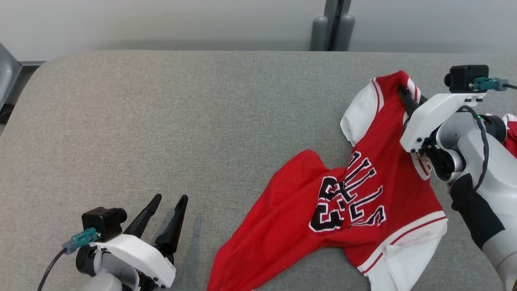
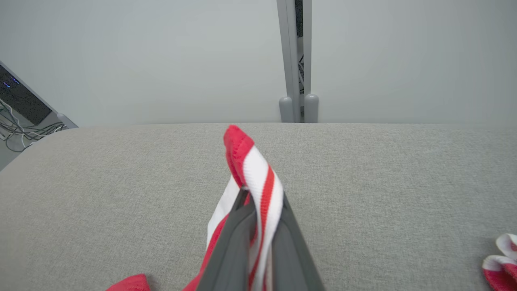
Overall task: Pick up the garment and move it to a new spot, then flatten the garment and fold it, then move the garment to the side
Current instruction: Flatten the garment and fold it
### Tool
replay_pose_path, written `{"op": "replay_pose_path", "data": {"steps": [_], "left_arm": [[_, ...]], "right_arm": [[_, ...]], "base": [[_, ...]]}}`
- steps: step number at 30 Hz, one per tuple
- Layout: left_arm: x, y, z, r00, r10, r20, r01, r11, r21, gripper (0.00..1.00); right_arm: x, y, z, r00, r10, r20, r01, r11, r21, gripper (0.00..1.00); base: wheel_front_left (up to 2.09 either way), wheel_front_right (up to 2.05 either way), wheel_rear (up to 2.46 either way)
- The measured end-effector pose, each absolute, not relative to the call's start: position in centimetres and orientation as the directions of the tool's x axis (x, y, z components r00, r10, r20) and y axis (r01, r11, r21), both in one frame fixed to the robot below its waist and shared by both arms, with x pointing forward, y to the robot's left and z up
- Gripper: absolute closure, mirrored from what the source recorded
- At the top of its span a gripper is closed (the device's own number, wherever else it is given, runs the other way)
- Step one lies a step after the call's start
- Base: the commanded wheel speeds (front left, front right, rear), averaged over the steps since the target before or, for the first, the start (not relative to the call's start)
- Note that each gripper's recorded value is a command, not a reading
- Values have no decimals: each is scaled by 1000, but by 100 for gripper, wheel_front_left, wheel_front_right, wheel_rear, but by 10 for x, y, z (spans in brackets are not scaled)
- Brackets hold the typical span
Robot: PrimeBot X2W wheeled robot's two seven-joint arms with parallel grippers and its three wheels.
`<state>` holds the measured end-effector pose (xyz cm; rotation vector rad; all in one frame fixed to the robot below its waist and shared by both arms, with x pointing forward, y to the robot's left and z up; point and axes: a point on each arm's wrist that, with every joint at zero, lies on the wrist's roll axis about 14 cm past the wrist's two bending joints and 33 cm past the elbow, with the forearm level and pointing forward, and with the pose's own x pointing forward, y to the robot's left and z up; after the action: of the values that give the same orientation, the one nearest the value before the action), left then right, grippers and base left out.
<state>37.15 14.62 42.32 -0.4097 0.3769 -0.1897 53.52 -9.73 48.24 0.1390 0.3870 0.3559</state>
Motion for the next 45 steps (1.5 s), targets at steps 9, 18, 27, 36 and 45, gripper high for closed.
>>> {"op": "replay_pose_path", "data": {"steps": [9,18,27,36,45], "left_arm": [[396,143,414,903,-283,-322,138,903,-407,0],[406,155,386,885,-267,-381,104,912,-397,0],[402,158,393,894,-256,-367,102,915,-390,0],[396,143,419,914,-271,-303,140,910,-390,0],[399,116,451,913,-339,-227,241,897,-370,0]], "right_arm": [[586,-134,500,953,251,-168,-209,950,232,100],[630,-174,469,974,118,-192,-81,978,192,100],[612,-165,457,964,118,-239,-67,975,213,0],[566,-158,495,973,160,-168,-126,972,200,0],[507,-172,536,984,178,-12,-171,958,232,0]], "base": [[0,0,0],[0,0,0],[0,0,0],[0,0,0],[0,0,0]]}}
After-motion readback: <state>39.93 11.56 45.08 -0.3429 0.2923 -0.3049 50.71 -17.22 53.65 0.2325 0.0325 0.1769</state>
